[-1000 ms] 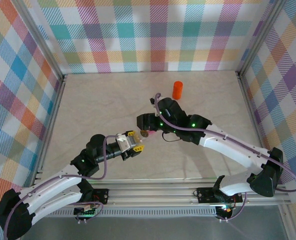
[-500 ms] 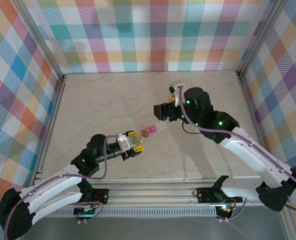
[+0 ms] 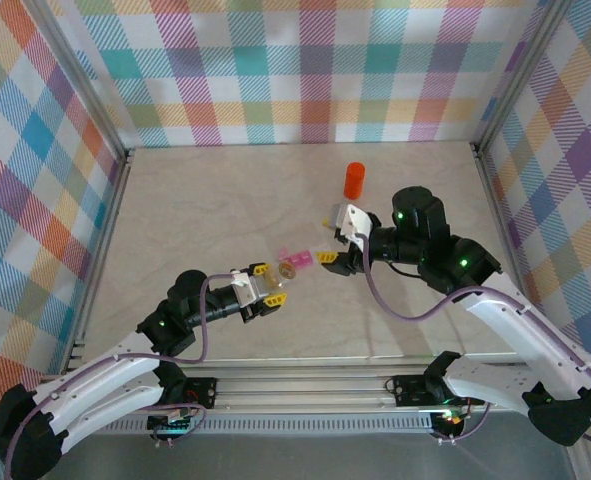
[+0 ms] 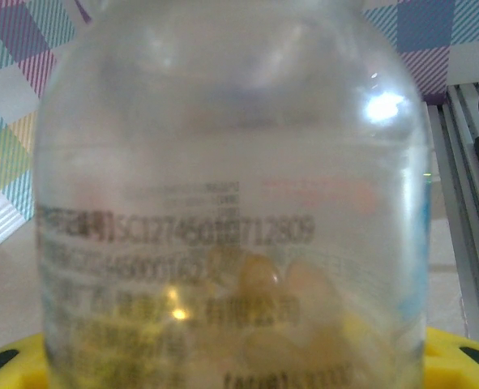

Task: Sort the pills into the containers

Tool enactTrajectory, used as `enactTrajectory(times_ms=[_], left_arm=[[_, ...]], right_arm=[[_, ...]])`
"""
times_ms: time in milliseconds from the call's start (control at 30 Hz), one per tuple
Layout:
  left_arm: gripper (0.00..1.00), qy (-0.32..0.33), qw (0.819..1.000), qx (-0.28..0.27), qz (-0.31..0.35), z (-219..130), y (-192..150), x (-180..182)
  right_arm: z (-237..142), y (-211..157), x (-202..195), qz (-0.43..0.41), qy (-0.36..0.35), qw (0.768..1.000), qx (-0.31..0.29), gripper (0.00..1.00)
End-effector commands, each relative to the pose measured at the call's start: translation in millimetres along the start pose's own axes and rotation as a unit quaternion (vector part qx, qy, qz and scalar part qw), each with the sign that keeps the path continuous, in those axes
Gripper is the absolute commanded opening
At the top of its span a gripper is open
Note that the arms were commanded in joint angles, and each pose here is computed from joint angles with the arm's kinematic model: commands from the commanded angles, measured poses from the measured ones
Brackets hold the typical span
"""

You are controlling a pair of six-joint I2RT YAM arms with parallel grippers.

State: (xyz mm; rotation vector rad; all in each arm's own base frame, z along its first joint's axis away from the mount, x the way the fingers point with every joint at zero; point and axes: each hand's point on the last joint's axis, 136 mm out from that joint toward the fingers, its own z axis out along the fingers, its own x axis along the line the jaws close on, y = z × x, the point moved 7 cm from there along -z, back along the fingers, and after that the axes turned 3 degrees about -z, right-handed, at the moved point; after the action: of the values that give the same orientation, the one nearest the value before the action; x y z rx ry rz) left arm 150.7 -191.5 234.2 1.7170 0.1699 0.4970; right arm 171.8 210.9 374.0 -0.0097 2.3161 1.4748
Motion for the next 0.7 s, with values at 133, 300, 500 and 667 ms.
enactTrajectory(times_ms=[133, 300, 500, 667], left_arm=[[0.0, -0.029, 0.999, -0.031, 0.024, -4, 16, -5], [0.0, -0.039, 0.999, -0.027, 0.023, -2, 16, -6], [0.0, -0.041, 0.999, -0.022, 0.022, -1, 14, -6], [0.0, -0.044, 0.999, -0.019, 0.021, 1, 13, -6]], right_arm=[[10, 1, 20, -0.106, 0.131, 0.985, -0.033, 0.64], [15, 5, 27, -0.129, 0.191, 0.971, -0.059, 0.63], [25, 6, 27, -0.138, 0.22, 0.964, -0.056, 0.62], [42, 8, 31, -0.149, 0.242, 0.957, -0.049, 0.62]])
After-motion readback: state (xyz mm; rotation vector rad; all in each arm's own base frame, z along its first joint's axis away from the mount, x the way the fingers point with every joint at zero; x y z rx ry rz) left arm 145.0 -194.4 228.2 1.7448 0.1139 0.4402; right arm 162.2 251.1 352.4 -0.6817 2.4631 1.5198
